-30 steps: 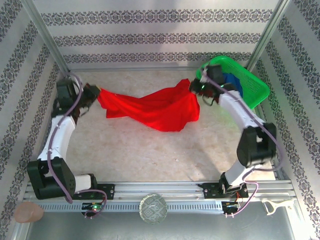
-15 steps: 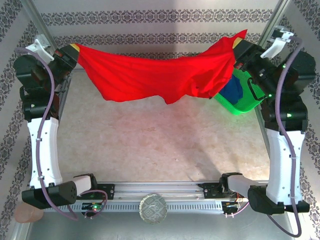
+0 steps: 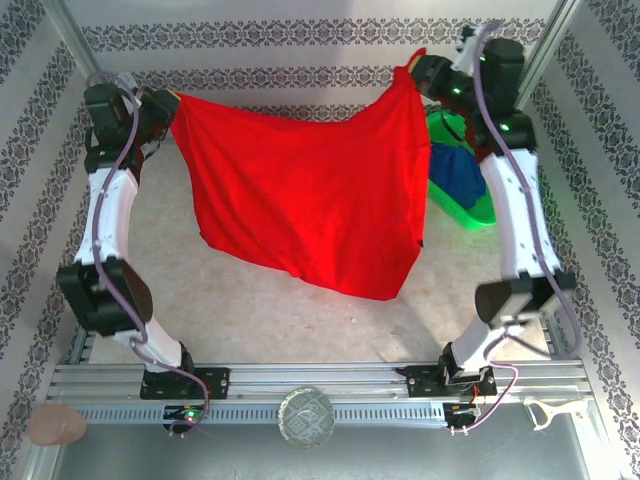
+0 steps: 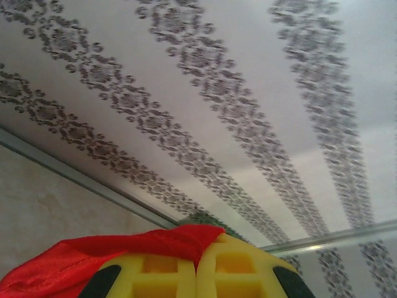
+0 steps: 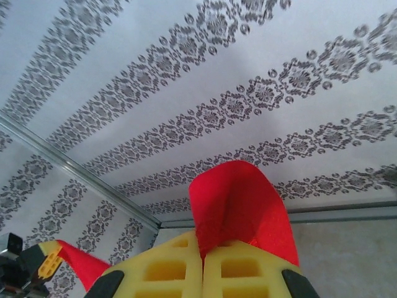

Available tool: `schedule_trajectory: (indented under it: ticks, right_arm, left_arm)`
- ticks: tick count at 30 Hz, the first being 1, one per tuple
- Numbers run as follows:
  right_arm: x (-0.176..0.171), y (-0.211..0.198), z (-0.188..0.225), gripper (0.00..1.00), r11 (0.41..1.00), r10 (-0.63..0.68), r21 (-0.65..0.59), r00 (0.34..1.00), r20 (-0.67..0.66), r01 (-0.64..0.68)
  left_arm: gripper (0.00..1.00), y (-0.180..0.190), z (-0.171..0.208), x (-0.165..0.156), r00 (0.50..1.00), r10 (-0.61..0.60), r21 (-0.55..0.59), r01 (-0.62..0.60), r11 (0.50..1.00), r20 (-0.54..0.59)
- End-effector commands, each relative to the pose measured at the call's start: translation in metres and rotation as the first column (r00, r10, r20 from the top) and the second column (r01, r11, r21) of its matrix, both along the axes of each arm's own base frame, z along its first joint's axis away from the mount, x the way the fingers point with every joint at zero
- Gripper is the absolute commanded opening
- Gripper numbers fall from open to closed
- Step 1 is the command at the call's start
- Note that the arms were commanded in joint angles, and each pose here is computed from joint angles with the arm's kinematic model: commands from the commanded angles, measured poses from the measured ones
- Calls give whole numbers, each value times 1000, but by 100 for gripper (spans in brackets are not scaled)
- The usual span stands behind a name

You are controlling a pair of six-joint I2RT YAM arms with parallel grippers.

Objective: Fold the inside-out t-shirt

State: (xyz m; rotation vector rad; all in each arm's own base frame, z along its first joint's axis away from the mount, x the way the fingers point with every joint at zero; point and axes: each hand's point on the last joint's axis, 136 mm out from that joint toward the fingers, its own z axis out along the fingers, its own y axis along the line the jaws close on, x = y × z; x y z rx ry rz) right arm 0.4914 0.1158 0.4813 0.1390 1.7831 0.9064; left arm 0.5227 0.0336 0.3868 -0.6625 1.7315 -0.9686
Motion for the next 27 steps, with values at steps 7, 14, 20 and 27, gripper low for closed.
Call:
schedule_trajectory:
  ticks: [7, 14, 20, 27]
  right_arm:
    - [15, 16, 139, 0, 970, 58, 195, 916, 397, -146]
    - [-10, 36, 123, 0, 984, 125, 76, 926, 355, -162]
    - [-29, 59, -11, 0, 988, 155, -1, 976, 150, -157]
    - [-68, 36, -257, 0, 999, 44, 0, 977, -208, -45]
  left_arm:
    - [0, 10, 169, 15, 942, 11, 33, -24, 999, 336]
    - [0, -15, 184, -16, 946, -66, 89, 39, 995, 319]
    - [0, -51, 74, -54, 975, -110, 68, 98, 993, 195]
    - [0, -126, -136, -126, 964, -234, 89, 246, 965, -126]
